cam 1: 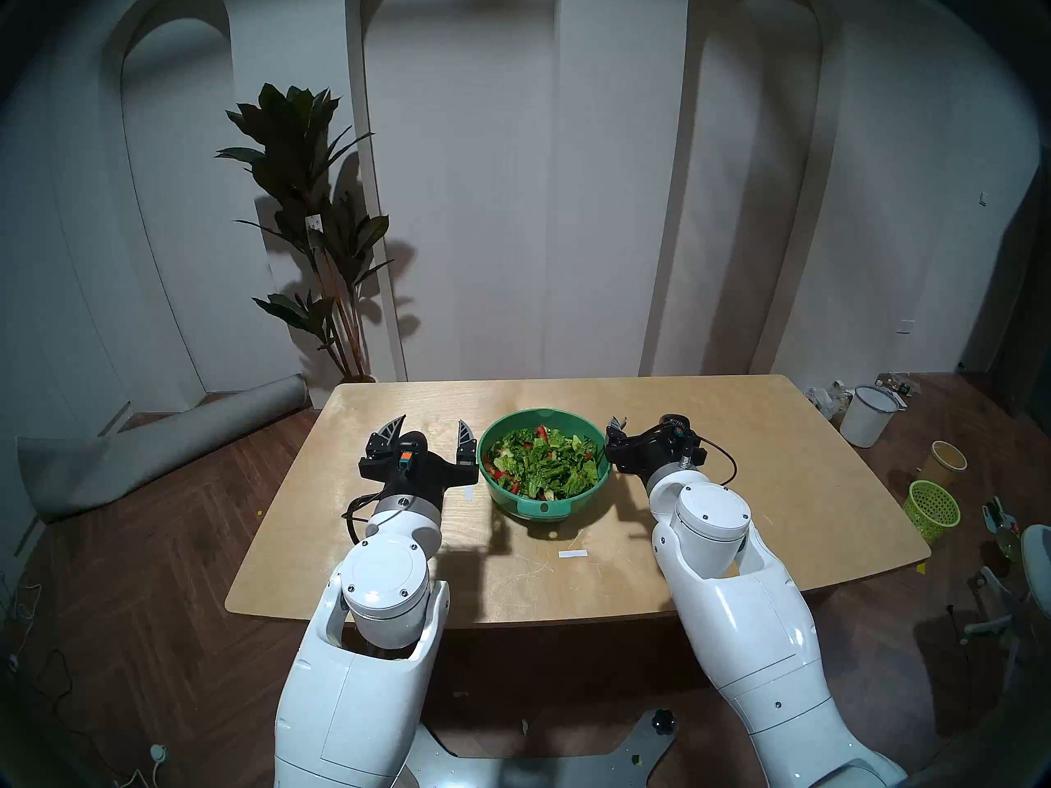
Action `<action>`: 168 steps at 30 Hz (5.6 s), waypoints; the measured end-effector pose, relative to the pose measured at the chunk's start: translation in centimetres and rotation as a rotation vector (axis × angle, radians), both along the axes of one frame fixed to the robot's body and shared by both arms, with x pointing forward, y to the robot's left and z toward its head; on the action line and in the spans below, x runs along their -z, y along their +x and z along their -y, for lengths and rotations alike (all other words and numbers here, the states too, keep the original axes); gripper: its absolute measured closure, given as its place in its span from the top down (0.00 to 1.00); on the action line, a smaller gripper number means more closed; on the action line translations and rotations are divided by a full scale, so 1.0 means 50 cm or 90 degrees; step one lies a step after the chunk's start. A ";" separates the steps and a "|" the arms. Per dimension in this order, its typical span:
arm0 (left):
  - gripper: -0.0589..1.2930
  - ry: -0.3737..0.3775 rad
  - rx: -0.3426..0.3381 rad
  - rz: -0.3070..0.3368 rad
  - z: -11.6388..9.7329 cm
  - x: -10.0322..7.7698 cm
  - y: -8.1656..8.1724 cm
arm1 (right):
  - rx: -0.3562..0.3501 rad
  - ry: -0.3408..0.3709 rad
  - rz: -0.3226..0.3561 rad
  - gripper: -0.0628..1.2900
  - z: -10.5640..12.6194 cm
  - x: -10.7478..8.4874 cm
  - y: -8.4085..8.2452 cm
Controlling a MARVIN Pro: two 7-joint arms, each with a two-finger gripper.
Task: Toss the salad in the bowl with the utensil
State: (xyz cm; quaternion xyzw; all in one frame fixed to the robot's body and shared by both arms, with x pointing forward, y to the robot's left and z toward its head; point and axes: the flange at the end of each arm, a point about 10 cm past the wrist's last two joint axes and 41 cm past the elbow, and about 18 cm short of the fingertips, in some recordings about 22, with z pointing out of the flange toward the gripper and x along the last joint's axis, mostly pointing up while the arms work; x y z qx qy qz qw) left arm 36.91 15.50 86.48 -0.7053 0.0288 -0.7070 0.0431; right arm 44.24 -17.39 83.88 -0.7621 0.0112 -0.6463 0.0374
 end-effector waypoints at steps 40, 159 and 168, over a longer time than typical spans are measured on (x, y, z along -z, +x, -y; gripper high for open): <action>0.96 -0.003 -0.035 0.017 -0.016 -0.001 0.023 | -0.021 0.038 0.017 0.95 -0.006 0.053 0.011; 0.96 -0.123 -0.003 -0.142 -0.073 -0.113 0.087 | -0.033 0.027 0.088 0.02 -0.034 0.049 0.012; 0.96 -0.092 0.021 -0.208 0.004 -0.148 0.102 | -0.033 0.019 0.092 0.02 -0.039 0.047 0.011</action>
